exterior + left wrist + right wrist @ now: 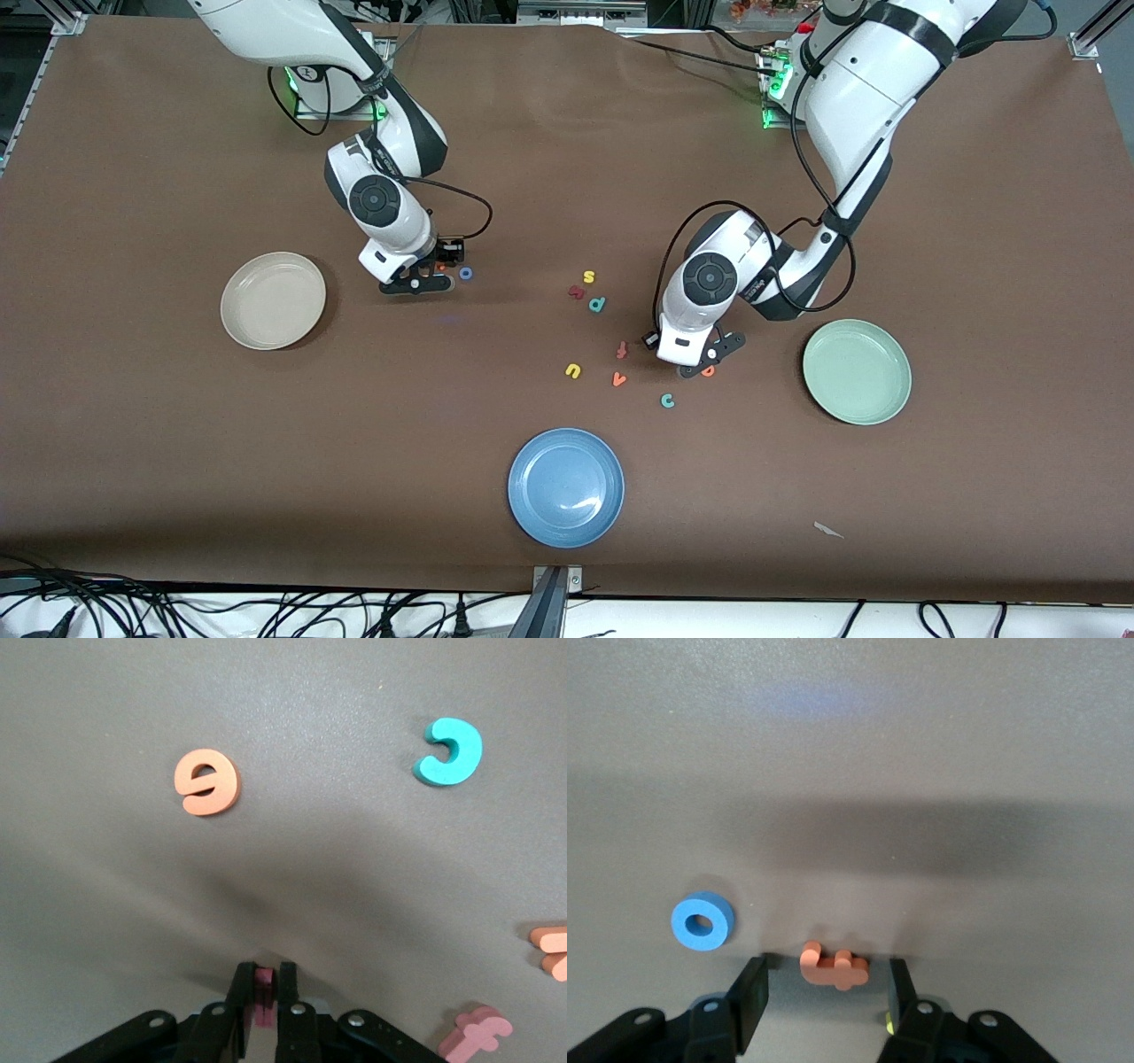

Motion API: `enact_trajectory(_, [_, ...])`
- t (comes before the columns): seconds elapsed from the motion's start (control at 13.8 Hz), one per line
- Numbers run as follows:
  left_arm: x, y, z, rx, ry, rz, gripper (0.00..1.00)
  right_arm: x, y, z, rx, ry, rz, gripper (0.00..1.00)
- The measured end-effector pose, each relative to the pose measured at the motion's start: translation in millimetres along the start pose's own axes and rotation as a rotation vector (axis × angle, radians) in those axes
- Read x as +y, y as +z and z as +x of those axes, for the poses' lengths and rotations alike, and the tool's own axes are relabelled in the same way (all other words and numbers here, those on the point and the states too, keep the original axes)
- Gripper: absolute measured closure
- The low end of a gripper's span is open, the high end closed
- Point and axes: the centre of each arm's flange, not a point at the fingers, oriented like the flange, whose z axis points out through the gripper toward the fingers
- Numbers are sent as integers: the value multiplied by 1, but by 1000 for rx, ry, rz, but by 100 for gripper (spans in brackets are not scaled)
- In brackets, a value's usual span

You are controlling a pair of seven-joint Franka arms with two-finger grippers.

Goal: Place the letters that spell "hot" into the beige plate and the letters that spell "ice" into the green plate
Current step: 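Close the left gripper on the pink i while the right gripper grasps the orange t, then carry the pink i to the green plate while the right gripper lifts the t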

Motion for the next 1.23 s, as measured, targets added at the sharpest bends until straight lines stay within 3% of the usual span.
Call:
enact_trajectory(0.29, [0,0,0,0,0,0,89,0,0,0,0,0,0,37])
enact_trajectory(1.09, [-8,-7,22,5,69,0,90,-1,-2,2,18,1,9,38])
enact_trajectory(1.23, [-18,-13,36,1,122,22,90,-1,-2,3,22,1,11,44])
